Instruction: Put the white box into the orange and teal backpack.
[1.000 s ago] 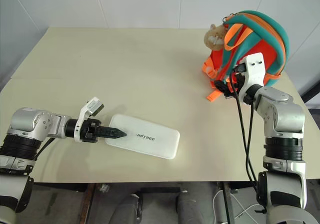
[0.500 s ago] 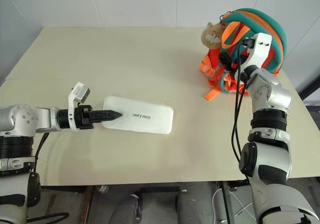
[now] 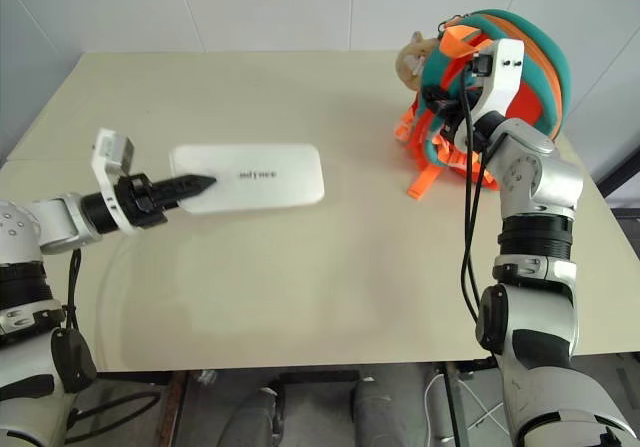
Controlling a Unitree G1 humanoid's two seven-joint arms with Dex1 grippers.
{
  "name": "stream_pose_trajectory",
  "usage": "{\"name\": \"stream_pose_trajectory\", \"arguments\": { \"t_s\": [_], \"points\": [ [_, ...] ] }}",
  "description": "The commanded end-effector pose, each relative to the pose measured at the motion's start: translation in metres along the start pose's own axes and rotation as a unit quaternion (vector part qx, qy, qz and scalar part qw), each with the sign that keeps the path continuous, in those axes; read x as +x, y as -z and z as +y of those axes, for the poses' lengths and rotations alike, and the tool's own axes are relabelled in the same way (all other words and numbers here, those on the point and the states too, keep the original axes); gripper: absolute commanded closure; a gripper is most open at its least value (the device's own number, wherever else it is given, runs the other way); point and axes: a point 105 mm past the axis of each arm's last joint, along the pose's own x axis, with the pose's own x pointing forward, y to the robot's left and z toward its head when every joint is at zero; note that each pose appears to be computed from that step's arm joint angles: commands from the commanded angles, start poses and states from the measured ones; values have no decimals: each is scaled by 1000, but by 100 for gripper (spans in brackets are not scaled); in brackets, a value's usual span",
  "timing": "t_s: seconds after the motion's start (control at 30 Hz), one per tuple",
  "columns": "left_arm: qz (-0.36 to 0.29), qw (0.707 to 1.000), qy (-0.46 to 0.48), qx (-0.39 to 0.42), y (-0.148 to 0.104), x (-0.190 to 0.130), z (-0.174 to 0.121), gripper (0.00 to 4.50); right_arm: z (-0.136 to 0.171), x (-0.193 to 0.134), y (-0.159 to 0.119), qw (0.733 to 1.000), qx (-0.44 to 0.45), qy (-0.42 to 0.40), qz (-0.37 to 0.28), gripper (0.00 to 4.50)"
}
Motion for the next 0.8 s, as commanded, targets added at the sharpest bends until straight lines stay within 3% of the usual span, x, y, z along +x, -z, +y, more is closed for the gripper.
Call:
{"name": "stream_pose_trajectory", "arguments": {
  "t_s": [0.03, 0.23, 0.43, 0.8],
  "points": [
    [-42, 999, -5, 27, -24, -10, -5, 317, 38, -12, -32, 995, -29, -89, -31, 450],
    [-60, 997, -17, 45, -41, -18, -3, 317, 87, -31, -34, 981, -51, -187, -5, 450],
    [-75, 994, -32, 71, -58, -26, 0, 318, 149, -65, -34, 942, -38, -331, 30, 450],
    [-70, 991, -29, 110, -71, -30, -1, 318, 198, -117, -14, 874, -66, -471, 98, 450]
  ]
}}
